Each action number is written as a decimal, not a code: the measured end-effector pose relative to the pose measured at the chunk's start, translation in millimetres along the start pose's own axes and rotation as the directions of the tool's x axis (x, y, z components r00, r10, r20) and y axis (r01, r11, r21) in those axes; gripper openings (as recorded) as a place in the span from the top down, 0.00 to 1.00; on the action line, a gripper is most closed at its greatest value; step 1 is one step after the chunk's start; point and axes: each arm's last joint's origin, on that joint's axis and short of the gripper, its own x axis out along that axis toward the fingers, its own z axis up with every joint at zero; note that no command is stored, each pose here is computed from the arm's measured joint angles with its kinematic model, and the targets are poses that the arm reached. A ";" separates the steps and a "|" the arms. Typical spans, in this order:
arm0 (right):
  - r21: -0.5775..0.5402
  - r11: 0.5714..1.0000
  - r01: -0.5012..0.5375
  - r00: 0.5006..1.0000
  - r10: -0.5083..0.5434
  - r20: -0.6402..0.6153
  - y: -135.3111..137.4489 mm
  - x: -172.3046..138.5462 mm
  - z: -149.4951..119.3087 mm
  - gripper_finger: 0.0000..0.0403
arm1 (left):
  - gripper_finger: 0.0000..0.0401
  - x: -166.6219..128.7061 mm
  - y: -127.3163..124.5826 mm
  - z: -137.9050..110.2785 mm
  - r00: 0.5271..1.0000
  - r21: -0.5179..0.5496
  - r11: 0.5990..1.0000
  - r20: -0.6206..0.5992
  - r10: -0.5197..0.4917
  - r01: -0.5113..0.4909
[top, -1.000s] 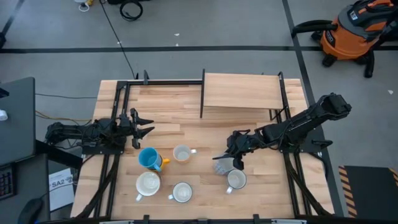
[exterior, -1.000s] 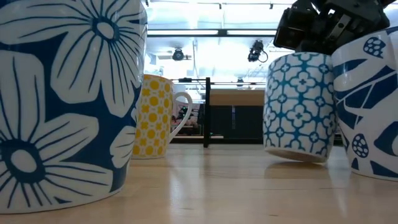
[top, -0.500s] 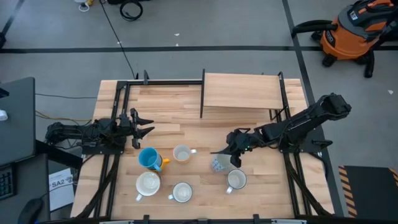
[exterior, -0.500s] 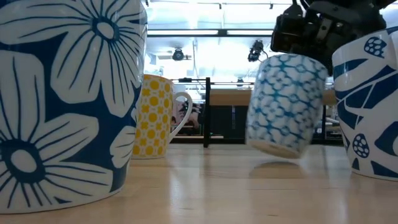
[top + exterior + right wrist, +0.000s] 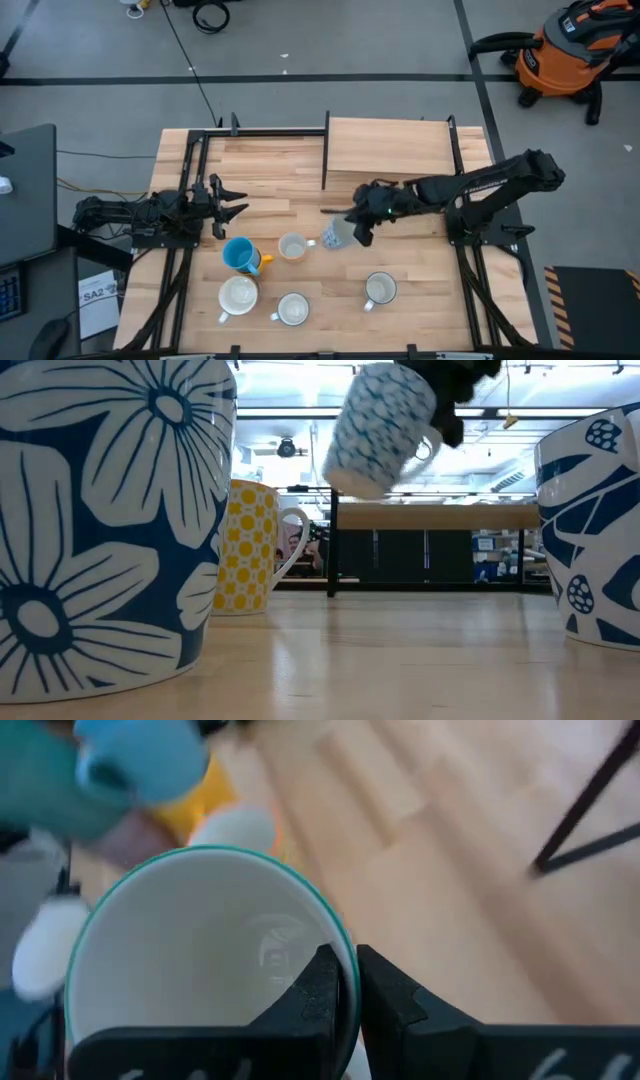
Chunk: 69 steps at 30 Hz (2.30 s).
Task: Place coffee mugs
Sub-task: Put the light blue pattern mug on the shelf
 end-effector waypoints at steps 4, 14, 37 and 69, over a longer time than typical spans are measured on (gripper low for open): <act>0.051 0.996 0.073 0.995 -0.076 0.061 -3.4 -16.8 30.3 0.93 | 0.63 0.0 0.0 0.0 1.000 0.000 1.000 0.000 0.000 0.000; 0.202 0.942 0.270 0.938 -0.304 0.164 -37.5 -74.1 101.6 0.93 | 0.63 0.0 0.0 0.0 1.000 0.000 1.000 0.000 0.001 -0.001; 0.600 0.727 0.333 0.786 -0.565 0.249 -146.0 -137.9 155.0 0.93 | 0.63 0.0 0.2 0.0 1.000 0.000 1.000 0.000 0.004 -0.004; 0.481 0.655 0.582 0.782 -0.614 -0.110 -193.4 -41.0 208.6 0.93 | 0.63 -0.1 2.3 0.1 0.997 0.001 0.997 0.003 0.079 -0.079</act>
